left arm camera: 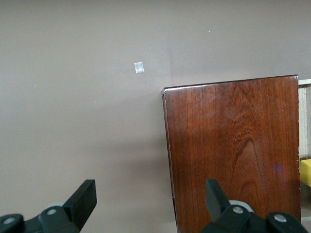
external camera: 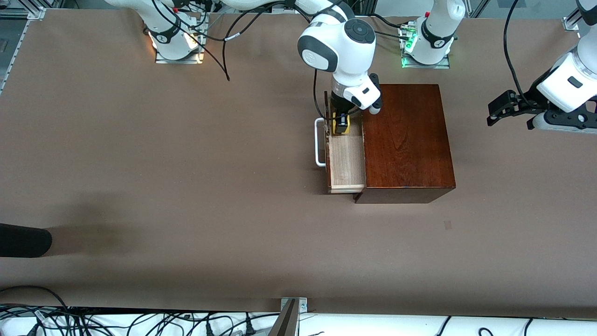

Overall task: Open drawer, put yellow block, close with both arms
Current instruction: 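Lower the cube into the drawer and open the right gripper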

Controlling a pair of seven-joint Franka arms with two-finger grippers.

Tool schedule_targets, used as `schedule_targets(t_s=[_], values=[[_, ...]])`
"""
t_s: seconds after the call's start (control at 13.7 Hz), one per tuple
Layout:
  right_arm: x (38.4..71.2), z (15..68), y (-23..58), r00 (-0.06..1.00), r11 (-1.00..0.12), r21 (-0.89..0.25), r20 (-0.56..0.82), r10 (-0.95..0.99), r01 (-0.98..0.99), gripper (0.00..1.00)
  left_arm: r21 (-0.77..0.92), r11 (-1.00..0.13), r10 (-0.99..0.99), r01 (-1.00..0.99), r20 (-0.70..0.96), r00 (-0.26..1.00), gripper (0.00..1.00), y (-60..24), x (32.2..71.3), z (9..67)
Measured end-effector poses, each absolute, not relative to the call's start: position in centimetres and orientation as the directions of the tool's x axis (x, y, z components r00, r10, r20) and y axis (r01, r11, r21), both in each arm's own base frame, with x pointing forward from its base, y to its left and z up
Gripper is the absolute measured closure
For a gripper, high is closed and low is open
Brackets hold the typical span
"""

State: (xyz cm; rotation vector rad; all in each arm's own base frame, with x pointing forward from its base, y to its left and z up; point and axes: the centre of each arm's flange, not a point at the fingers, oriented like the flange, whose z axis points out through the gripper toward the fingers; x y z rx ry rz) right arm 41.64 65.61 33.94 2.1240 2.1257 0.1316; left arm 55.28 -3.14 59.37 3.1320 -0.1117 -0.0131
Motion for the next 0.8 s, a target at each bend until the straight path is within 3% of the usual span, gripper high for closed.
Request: schedule_targets(t_s=[0.8], values=[[42.2, 31.0, 65.6, -0.048, 0.056, 0.144, -0.053, 0.997, 0.988, 0.44, 0.008, -0.997, -0.072, -0.071, -0.008, 0.997, 0.00, -3.2, 55.3, 59.4]])
